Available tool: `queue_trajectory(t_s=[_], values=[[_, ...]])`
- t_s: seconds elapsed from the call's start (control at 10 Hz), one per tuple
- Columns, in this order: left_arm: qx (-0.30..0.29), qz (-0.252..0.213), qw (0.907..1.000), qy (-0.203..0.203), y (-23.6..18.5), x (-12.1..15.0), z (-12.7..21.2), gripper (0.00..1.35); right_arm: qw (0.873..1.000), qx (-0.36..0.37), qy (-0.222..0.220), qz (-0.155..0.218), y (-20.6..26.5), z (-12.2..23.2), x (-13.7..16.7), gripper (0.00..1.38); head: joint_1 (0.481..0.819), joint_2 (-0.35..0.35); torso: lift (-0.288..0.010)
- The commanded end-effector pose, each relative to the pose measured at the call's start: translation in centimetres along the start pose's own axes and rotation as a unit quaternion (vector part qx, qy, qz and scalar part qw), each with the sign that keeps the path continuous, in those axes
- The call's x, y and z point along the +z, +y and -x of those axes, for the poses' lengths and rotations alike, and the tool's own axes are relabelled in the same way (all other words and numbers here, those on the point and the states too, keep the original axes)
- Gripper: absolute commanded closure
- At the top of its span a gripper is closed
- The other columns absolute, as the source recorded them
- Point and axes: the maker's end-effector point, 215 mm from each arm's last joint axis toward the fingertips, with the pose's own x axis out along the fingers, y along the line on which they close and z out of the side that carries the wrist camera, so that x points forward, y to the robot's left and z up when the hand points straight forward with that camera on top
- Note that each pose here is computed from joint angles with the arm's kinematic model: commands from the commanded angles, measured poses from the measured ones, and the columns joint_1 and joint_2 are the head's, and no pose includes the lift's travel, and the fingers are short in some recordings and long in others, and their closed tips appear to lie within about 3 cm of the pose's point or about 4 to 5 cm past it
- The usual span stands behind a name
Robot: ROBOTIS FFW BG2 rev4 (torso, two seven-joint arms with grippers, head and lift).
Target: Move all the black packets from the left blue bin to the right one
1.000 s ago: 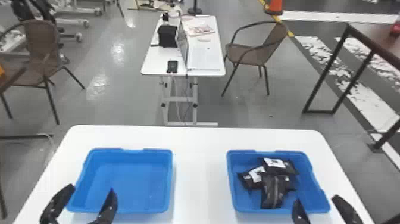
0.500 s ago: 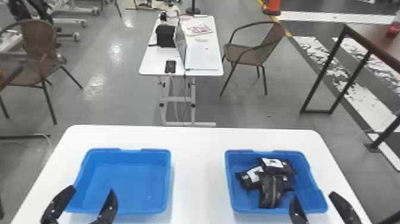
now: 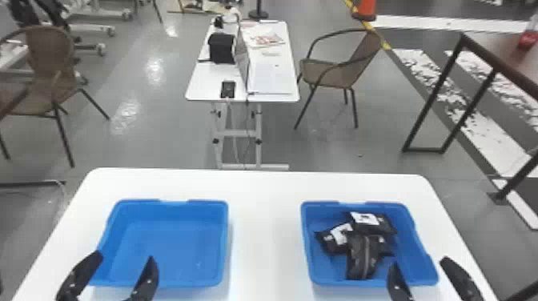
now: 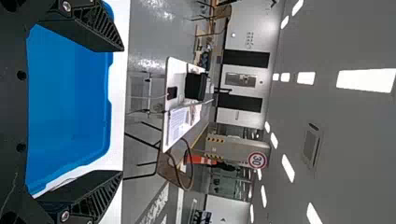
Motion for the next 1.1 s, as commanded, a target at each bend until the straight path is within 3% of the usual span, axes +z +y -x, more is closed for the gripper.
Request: queue_trajectory(t_s=[0.0,1.0], values=[[0.0,0.002,1.0,0.001,-0.03,-0.11,0.01,0.1,1.0,0.0,0.0,-0.001,0.06,-0.14,-0.03,0.17,0.695,-0.076,0.0],[-0.004,0.008,0.9999,0.006,-0.22,-0.59,0.05,0.1,1.0,-0.003,0.005,-0.008,-0.09,0.03,-0.41,0.17,0.695,-0.081,0.0]])
